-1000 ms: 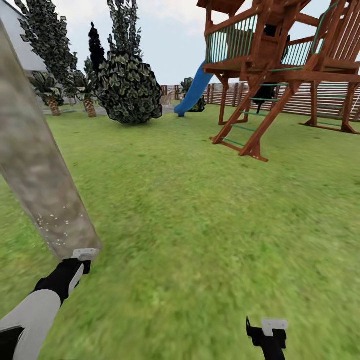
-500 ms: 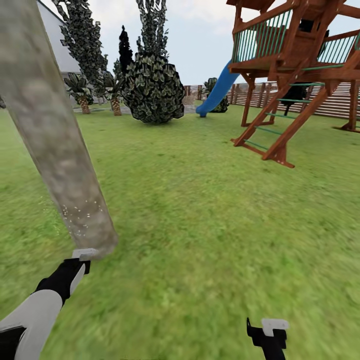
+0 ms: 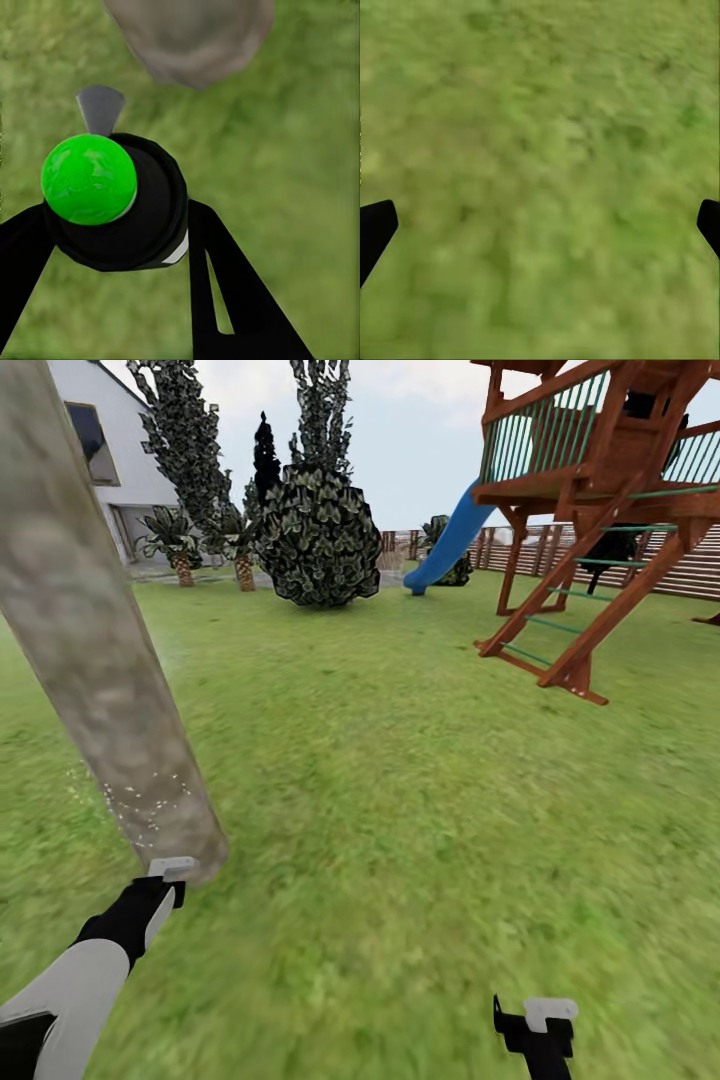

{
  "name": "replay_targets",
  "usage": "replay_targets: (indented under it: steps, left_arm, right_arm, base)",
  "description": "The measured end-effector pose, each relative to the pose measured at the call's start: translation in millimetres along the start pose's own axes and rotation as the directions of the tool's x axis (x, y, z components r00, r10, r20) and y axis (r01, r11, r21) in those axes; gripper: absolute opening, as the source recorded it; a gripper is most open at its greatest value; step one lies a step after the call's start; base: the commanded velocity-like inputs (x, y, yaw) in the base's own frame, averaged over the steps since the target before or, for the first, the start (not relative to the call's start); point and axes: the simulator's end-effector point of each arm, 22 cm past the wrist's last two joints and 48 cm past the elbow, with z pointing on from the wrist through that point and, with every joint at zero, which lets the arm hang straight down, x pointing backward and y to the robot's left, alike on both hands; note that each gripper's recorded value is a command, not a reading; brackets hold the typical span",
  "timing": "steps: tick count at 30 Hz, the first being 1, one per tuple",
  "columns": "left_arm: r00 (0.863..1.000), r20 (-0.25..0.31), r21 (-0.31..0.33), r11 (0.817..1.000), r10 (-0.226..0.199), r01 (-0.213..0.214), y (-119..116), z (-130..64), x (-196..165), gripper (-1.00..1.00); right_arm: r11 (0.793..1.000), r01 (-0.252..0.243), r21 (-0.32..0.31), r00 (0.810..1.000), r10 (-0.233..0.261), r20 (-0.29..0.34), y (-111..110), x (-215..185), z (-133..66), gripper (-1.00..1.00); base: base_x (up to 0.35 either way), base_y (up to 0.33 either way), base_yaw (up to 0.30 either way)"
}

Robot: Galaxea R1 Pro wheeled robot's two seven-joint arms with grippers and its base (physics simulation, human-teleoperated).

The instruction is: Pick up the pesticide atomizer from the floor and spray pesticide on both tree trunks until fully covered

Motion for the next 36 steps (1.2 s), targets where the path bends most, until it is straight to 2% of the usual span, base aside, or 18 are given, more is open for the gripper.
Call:
replay_targets:
  steps: [7, 9, 15, 16, 18, 22, 25, 26, 28, 36]
  left_arm:
    - [1.0, 0.002, -0.004, 1.0, 0.002, -0.002, 2, 0.1, -1, -1.0]
    - [1.0, 0.0, -0.017, 1.0, 0.007, -0.007, 10, 1.4, 0, -1.0]
    - [0.999, -0.041, -0.018, 1.0, 0.017, -0.017, 5, 4.7, 32, -1.0]
    - [0.999, -0.038, 0.002, 1.0, -0.007, 0.007, -5, 5.3, 38, -1.0]
    - [0.999, 0.004, 0.022, 0.999, -0.049, 0.049, -15, 6.4, 35, -1.0]
    - [0.999, 0.005, 0.029, 0.998, -0.049, 0.048, -18, 7.1, 38, -1.0]
    - [0.999, 0.001, 0.008, 0.999, -0.048, 0.048, -9, 8.4, 39, -1.0]
    - [0.999, -0.003, -0.026, 0.999, -0.046, 0.046, -2, 8.3, 41, -1.0]
    - [0.999, -0.009, -0.052, 0.997, -0.048, 0.048, 3, 7.9, 42, -1.0]
    - [0.998, -0.011, -0.057, 0.997, -0.056, 0.055, 3, 7.5, 43, -1.0]
  right_arm:
    - [1.0, 0.0, 0.0, 1.0, 0.0, 0.001, 0, 0, 0.1, 1.0]
    - [1.0, 0.0, 0.0, 1.0, 0.0, 0.001, 0, 0, 0.1, 1.0]
    - [1.0, 0.0, 0.0, 1.0, 0.0, 0.001, 0, 0, 0.1, 1.0]
    - [1.0, 0.0, 0.0, 1.0, 0.0, 0.001, 0, 0, 0.1, 1.0]
    - [1.0, 0.0, 0.0, 1.0, 0.0, 0.001, 0, 0, 0.1, 1.0]
    - [1.0, 0.0, 0.002, 1.0, 0.0, 0.0, -1, 0, 0.0, 1.0]
    - [1.0, 0.001, 0.001, 1.0, -0.001, -0.001, -1, 0, 0.0, 1.0]
    - [1.0, 0.001, 0.001, 1.0, -0.001, -0.001, -1, 0, 0.1, 1.0]
    - [1.0, 0.0, 0.0, 1.0, 0.0, 0.0, 0, 0, 0.0, 1.0]
    - [1.0, 0.0, -0.001, 1.0, 0.0, 0.001, 0, 0, 0.1, 1.0]
  base:
    - [0.176, -0.21, 0.277]
    - [0.008, -0.269, 0.278]
    - [0.067, -0.271, 0.277]
    - [0.154, -0.258, 0.264]
    - [0.196, -0.229, 0.143]
    - [0.233, -0.194, 0.019]
    - [0.24, -0.186, 0.001]
    - [0.24, -0.186, 0.0]
    - [0.24, -0.186, 0.0]
    - [0.113, -0.21, 0.201]
